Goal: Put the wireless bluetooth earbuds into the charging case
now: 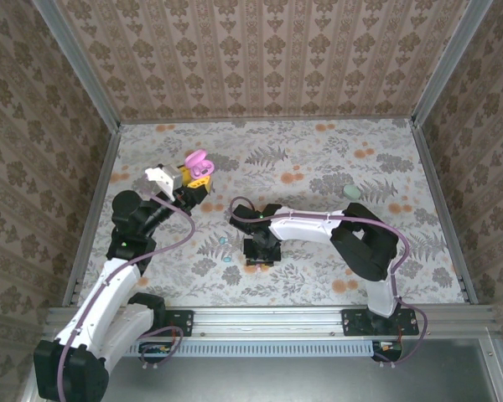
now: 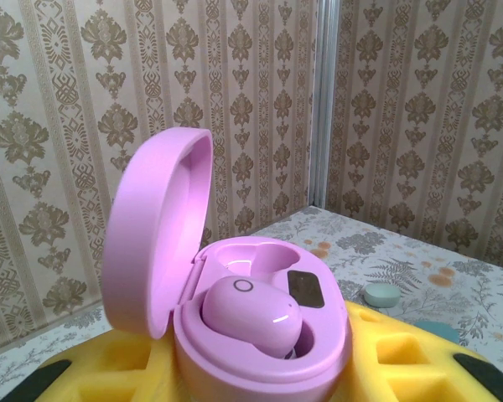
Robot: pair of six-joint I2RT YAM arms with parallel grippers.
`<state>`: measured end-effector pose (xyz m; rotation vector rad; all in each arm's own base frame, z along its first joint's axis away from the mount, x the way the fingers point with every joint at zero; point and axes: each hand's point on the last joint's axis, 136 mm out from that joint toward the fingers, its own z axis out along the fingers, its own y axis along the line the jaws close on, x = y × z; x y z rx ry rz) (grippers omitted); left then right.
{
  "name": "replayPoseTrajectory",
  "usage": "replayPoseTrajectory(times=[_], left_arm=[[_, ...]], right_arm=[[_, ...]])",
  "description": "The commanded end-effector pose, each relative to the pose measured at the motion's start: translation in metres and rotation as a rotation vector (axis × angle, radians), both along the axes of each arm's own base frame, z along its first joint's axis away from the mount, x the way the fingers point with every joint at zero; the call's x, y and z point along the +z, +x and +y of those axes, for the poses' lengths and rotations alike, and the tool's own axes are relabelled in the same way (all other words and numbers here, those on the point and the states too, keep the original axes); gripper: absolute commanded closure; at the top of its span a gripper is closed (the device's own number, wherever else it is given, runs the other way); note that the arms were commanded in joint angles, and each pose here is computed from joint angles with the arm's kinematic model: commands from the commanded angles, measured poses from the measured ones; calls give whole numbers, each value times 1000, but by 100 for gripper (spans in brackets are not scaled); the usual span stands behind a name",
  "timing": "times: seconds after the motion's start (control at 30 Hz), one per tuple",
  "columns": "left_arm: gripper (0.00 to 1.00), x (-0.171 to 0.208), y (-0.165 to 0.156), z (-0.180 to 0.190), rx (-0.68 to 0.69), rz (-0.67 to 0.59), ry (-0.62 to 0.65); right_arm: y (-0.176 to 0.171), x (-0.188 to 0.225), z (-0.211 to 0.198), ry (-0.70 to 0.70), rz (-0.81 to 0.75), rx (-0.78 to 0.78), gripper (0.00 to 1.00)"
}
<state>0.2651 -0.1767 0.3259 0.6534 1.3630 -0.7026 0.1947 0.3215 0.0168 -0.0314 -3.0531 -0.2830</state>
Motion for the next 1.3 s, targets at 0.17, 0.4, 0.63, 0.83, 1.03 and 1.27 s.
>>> replayPoseTrajectory(times=[0.17,0.4,0.63,0.83,1.03,1.27], left_arm=[[63,8,-5,2,-9,-36,-11],[63,8,-5,2,-8,-34,-13],[63,7,-5,2,-8,-33,-12],[63,7,-4,2,-8,-29,-12],[63,7,-4,2,-8,-29,-13],[63,7,-3,2,-9,-27,-13]], right_arm=[[4,3,-5,-56,-24,17,69],[3,0,-3,-49,-16,21,70],[4,-3,-3,-57,-14,20,71],[6,-3,-3,-58,-22,14,70],[7,-3,0,-49,-22,23,74],[6,-4,0,-51,-19,31,75]])
